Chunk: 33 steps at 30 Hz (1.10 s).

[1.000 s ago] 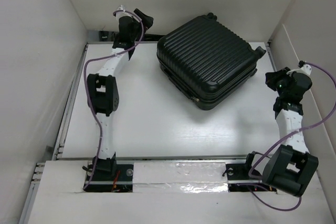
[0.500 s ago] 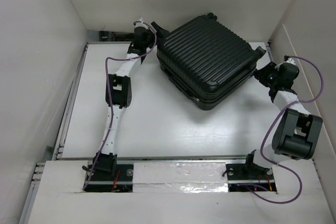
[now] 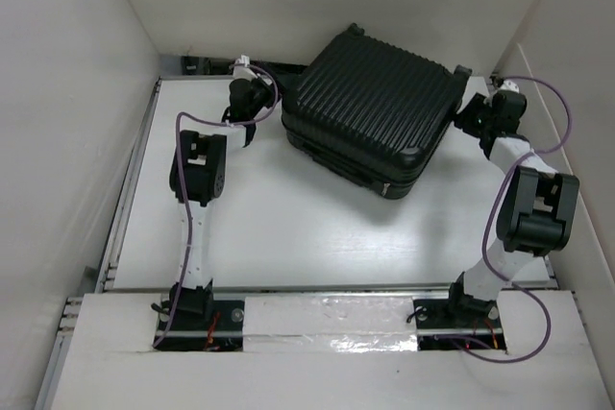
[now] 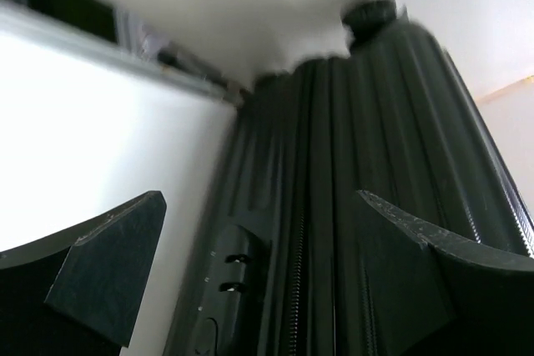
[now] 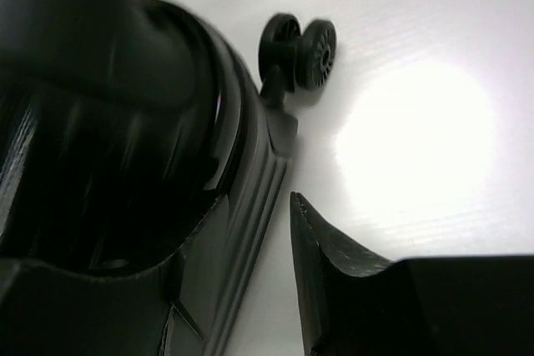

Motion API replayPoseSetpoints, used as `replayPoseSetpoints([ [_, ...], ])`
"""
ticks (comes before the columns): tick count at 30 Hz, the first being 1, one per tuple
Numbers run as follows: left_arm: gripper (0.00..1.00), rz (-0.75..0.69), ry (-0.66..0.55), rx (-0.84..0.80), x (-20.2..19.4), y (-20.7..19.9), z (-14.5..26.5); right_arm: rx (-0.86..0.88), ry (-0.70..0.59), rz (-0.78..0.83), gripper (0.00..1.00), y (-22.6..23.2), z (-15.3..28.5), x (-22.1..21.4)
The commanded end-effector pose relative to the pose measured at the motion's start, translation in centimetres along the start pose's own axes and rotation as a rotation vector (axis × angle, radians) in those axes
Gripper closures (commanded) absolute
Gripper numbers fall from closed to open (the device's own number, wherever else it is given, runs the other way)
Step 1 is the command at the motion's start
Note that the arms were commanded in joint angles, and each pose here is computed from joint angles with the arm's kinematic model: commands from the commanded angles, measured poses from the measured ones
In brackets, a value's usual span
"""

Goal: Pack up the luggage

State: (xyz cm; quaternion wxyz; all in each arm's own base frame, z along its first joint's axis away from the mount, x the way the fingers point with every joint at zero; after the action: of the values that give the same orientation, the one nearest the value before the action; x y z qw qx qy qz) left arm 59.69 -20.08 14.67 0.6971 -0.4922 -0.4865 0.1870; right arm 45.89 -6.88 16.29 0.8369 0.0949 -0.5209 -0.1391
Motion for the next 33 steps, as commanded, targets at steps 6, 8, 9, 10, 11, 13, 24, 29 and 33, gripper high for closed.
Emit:
replayPoseSetpoints([
  [6, 0.09, -0.095, 0.03, -0.226, -6.0, -9.8, 10.3, 0.408, 0.132, 0.189, 0.54, 13.6, -0.8, -1.0],
  [8, 0.1, -0.094, -0.017, -0.242, -5.5, -11.0, 12.9, 0.461, 0.181, 0.21, 0.51, 15.6, -1.4, -2.3],
  [9, 0.11, -0.041, 0.017, -0.159, -7.7, -8.3, 16.0, 0.468, 0.196, 0.215, 0.5, 15.6, -1.8, -2.4],
  [10, 0.11, -0.019, 0.015, -0.147, -8.0, -8.0, 17.1, 0.507, 0.188, 0.243, 0.5, 17.6, -1.8, -1.7],
  [11, 0.12, -0.011, 0.005, -0.143, -8.4, -8.0, 18.0, 0.525, 0.201, 0.244, 0.5, 18.3, -2.0, -2.0],
  [13, 0.12, 0.004, 0.007, -0.101, -9.4, -6.9, 20.9, 0.585, 0.215, 0.239, 0.5, 20.8, -2.3, -2.8],
  [24, 0.13, -0.043, 0.006, -0.044, -10.4, -7.0, 25.8, 0.718, 0.208, 0.225, 0.4, 26.7, -2.5, -1.5],
  [29, 0.11, -0.115, -0.103, 0.084, -7.3, -7.7, 27.2, 0.707, 0.096, 0.18, 0.25, 24.2, -0.4, 1.9],
  [33, 0.09, -0.102, -0.231, 0.156, -3.7, -8.0, 28.8, 0.7, -0.009, 0.169, 0.2, 20.9, 3.1, 4.3],
])
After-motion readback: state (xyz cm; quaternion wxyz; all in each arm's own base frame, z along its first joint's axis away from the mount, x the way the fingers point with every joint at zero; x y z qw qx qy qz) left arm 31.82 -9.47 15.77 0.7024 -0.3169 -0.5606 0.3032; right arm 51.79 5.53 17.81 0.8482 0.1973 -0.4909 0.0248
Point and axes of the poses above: each gripper's point midway between its finger pads, its own z axis back along the fingers, its own y axis along the line the jaws close on, x = y × z, the point moved 4 cm from there along z, back along the fingers, and after that the axes turned 6 degrees about z, right-handed, at the moved point
